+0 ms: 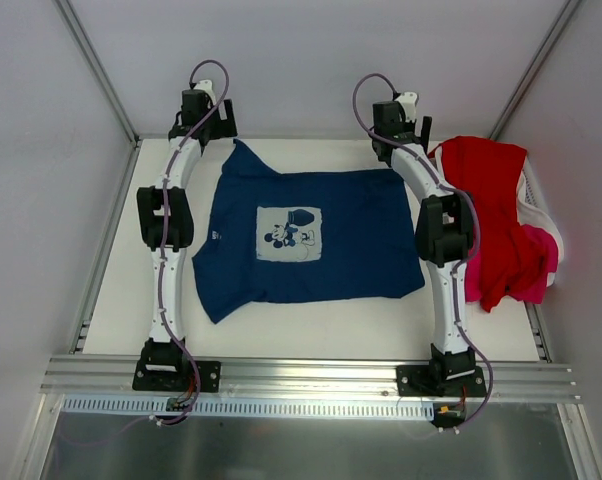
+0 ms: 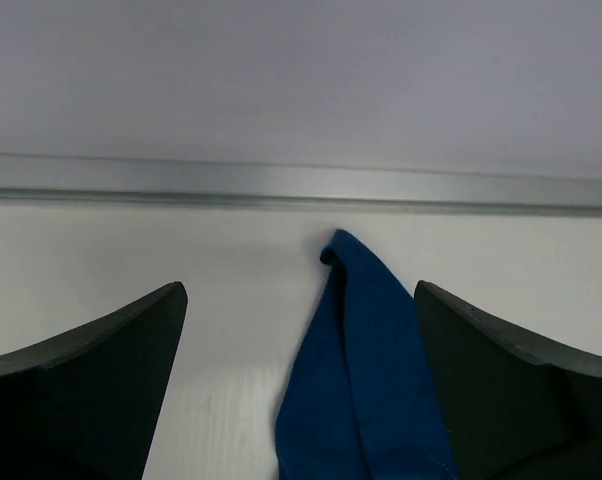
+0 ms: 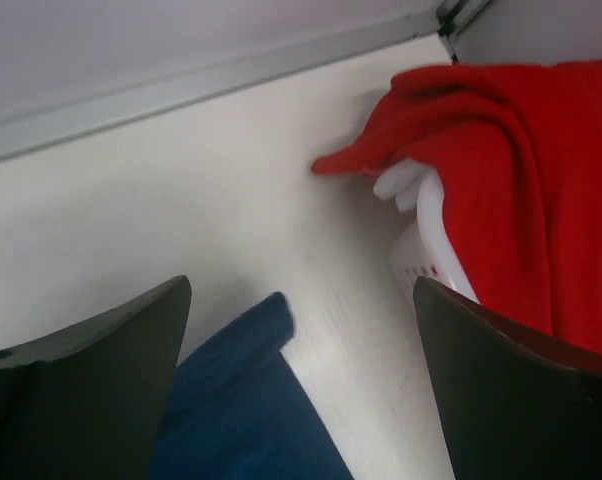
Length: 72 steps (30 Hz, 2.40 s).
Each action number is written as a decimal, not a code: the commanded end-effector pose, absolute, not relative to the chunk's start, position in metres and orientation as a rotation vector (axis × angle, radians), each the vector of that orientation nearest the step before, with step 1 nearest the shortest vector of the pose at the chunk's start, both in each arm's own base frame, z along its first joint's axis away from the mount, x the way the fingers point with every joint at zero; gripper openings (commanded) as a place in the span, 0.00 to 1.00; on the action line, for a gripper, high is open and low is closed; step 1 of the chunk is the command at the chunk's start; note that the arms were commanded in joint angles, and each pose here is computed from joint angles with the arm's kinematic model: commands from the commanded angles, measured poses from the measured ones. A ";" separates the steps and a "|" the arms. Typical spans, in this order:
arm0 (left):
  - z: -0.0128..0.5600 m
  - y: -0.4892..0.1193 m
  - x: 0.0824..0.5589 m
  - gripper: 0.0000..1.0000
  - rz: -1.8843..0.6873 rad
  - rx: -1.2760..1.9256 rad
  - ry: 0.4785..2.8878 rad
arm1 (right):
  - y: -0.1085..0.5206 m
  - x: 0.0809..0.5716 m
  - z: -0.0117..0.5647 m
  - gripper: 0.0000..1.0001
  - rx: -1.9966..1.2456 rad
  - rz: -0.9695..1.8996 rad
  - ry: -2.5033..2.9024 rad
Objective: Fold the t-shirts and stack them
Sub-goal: Flatten the tshirt out
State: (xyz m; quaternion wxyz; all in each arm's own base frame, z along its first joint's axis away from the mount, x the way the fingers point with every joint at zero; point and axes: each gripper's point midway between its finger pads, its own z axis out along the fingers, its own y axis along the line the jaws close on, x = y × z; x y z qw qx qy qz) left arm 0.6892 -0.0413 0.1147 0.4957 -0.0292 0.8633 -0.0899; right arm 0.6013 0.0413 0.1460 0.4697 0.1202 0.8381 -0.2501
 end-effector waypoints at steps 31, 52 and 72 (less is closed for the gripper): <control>0.078 -0.139 0.351 0.80 -0.311 -0.379 2.366 | 0.274 0.428 0.180 0.99 -0.223 0.493 2.302; 0.033 -0.126 0.271 0.52 -0.464 -0.594 2.330 | 0.456 0.522 0.166 0.99 -0.193 1.167 2.090; 0.124 -0.099 0.210 0.98 -0.502 -0.493 2.185 | 0.313 0.401 0.146 0.97 -0.222 0.696 2.233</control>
